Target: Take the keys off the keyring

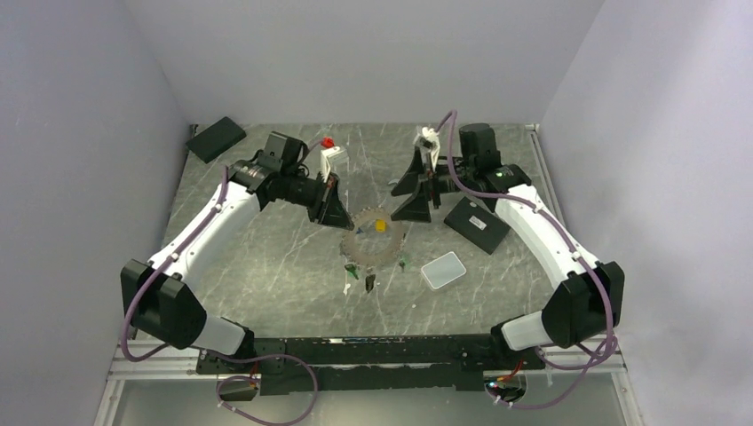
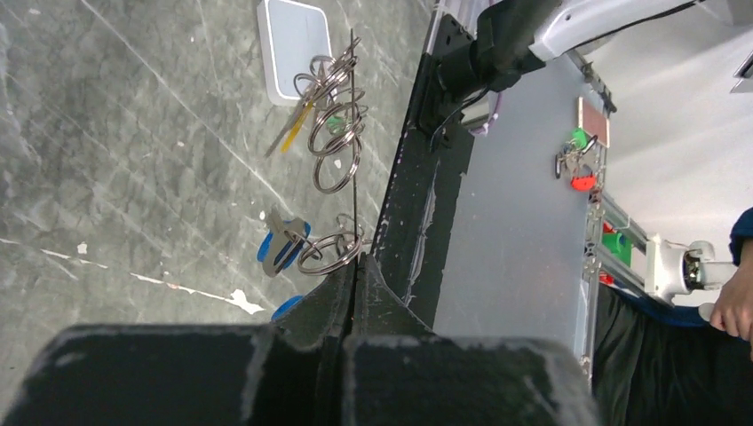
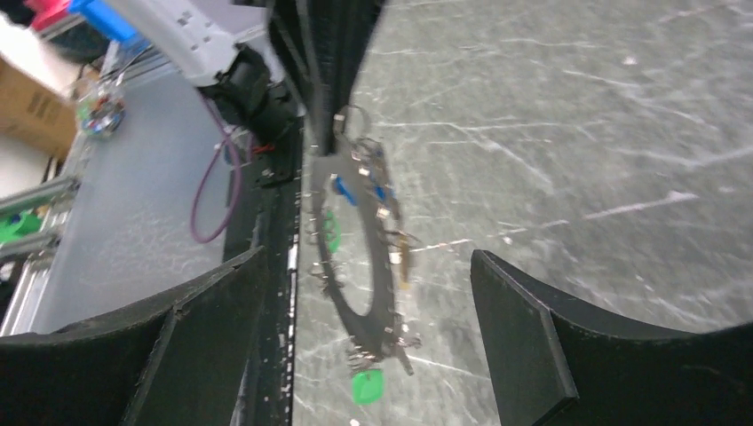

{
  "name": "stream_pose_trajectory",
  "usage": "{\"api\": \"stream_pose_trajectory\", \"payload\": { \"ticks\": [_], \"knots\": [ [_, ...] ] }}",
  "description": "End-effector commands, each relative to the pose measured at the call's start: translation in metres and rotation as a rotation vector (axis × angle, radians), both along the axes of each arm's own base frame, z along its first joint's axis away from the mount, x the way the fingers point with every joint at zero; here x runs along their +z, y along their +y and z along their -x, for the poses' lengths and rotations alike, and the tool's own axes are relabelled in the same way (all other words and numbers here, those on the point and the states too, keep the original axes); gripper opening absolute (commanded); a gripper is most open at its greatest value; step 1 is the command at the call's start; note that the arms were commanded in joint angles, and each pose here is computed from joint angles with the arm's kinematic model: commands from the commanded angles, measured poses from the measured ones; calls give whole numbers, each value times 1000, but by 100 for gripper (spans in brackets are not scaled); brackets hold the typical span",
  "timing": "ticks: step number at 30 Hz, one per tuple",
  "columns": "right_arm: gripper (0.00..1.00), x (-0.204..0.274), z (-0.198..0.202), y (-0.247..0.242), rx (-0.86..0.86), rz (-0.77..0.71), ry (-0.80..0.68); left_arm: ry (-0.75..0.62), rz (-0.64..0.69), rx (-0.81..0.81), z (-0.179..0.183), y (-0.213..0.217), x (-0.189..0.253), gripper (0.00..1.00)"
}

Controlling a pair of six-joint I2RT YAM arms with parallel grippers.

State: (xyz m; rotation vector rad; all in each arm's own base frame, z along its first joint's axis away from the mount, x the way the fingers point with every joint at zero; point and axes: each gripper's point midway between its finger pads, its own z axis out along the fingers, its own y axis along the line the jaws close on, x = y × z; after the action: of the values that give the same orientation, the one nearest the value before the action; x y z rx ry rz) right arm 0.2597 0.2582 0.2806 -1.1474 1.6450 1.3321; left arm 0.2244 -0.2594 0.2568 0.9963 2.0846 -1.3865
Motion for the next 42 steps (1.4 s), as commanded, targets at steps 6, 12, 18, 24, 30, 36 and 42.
{"api": "stream_pose_trajectory", "payload": {
  "ticks": [6,12,18,24,30,36,42],
  "knots": [
    [79,-18,65,38,246,24,59,-112,15,-158,17,-12,14,0],
    [58,-24,74,50,288,22,87,-93,35,-214,25,-17,18,0],
    [51,-35,79,61,295,26,104,-66,77,-241,29,-20,24,0],
    [62,-43,72,59,274,56,101,-60,81,-258,38,-17,22,0],
    [74,-41,63,54,227,60,91,-35,107,-261,45,-16,24,0],
    [84,-36,47,45,175,43,71,-30,113,-265,46,-15,25,0],
    [93,-43,36,43,136,57,55,-20,119,-270,45,-17,26,0]
  ]
}}
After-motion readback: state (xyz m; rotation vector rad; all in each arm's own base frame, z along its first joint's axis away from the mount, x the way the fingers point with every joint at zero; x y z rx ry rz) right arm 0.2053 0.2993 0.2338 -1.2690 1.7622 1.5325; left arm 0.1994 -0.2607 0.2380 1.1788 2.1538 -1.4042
